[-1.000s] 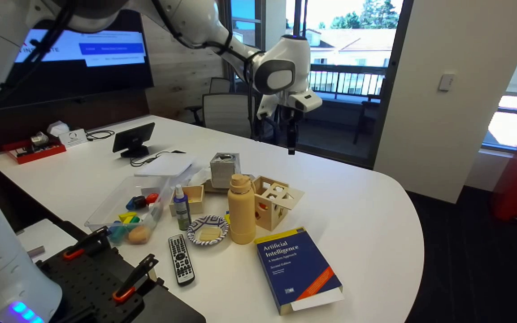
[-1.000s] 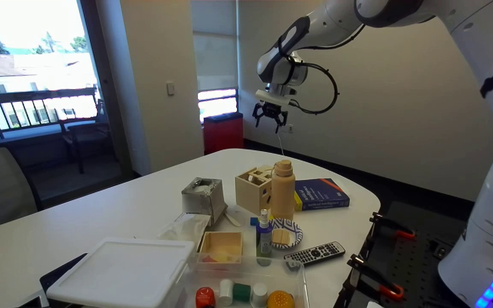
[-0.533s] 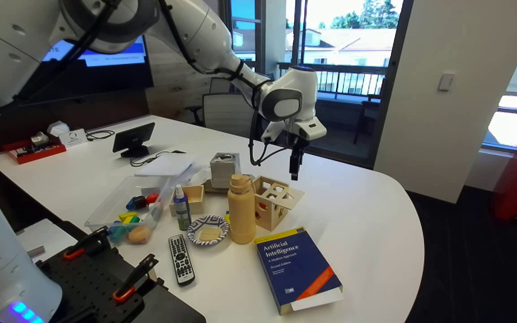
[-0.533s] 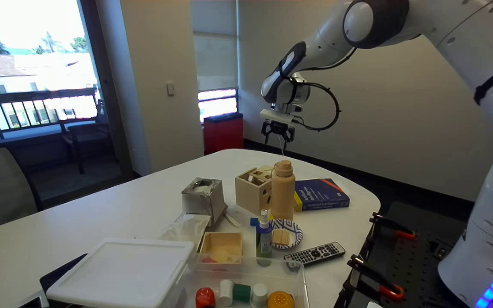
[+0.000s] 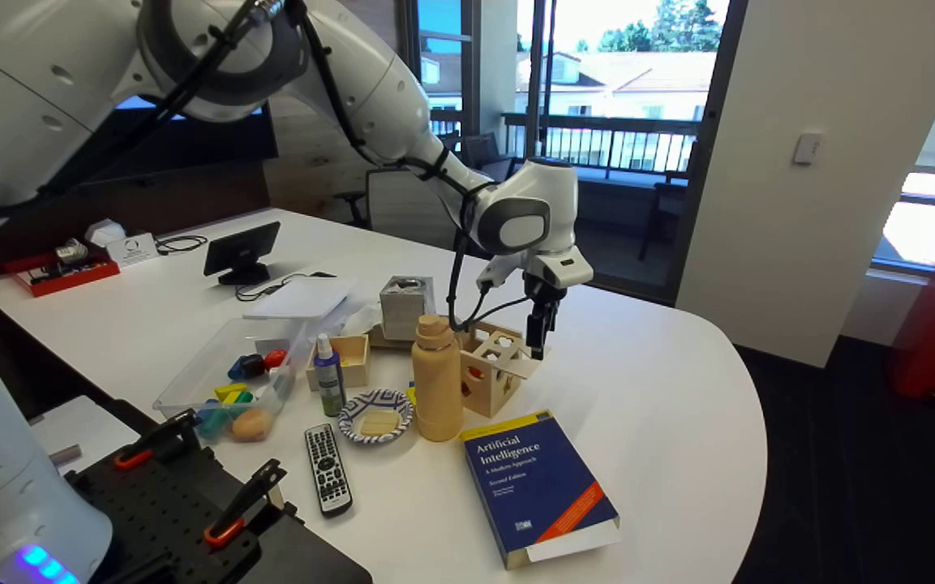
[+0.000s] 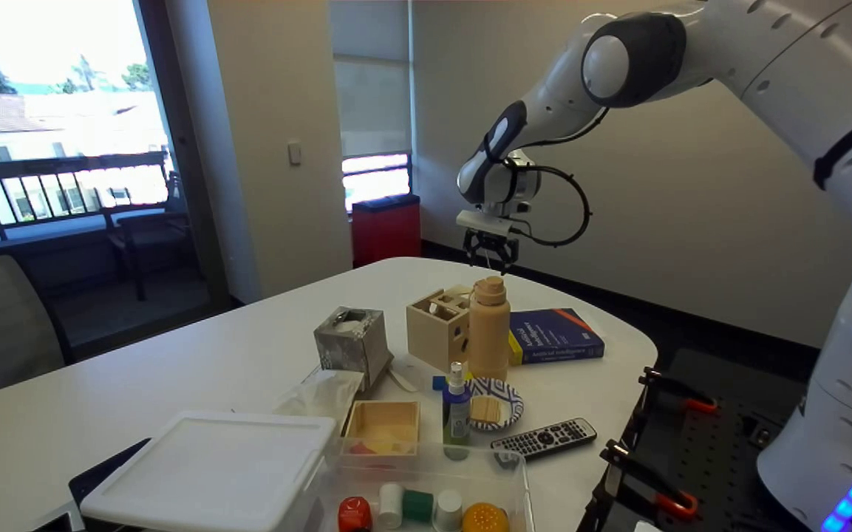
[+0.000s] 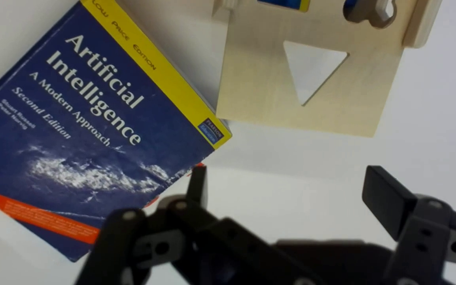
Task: Slide the lid on the wooden toy box to the left.
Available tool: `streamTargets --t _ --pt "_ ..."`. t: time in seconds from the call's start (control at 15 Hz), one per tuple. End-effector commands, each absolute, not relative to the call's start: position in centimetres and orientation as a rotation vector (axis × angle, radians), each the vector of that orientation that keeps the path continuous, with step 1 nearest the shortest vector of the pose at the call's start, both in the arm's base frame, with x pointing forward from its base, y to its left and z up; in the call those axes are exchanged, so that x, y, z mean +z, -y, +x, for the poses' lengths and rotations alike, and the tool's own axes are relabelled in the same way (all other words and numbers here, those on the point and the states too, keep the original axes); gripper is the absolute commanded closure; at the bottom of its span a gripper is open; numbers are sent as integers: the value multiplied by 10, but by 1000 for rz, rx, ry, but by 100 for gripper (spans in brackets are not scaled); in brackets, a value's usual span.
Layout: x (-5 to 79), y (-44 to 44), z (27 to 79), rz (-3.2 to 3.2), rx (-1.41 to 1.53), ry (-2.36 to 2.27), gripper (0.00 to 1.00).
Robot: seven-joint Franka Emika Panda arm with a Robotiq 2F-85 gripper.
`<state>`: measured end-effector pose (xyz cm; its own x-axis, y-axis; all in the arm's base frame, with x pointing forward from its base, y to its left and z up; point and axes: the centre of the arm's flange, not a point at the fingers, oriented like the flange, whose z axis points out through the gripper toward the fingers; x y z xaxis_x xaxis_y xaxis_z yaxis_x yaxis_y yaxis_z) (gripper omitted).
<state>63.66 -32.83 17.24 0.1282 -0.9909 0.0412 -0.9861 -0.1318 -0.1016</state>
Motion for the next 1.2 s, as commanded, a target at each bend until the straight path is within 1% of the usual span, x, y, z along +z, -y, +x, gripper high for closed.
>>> streamTargets --t 0.0,0.2,0.53,0.87,1.13 --pt "154 330 629 -2274 -161 -2122 0" --pt "135 329 623 -2248 -174 -2159 0" --pt "113 333 619 -2198 -280 -2215 0" --pt "91 324 615 -2179 -247 -2250 0" --pt "88 310 622 -2171 -224 -2230 0"
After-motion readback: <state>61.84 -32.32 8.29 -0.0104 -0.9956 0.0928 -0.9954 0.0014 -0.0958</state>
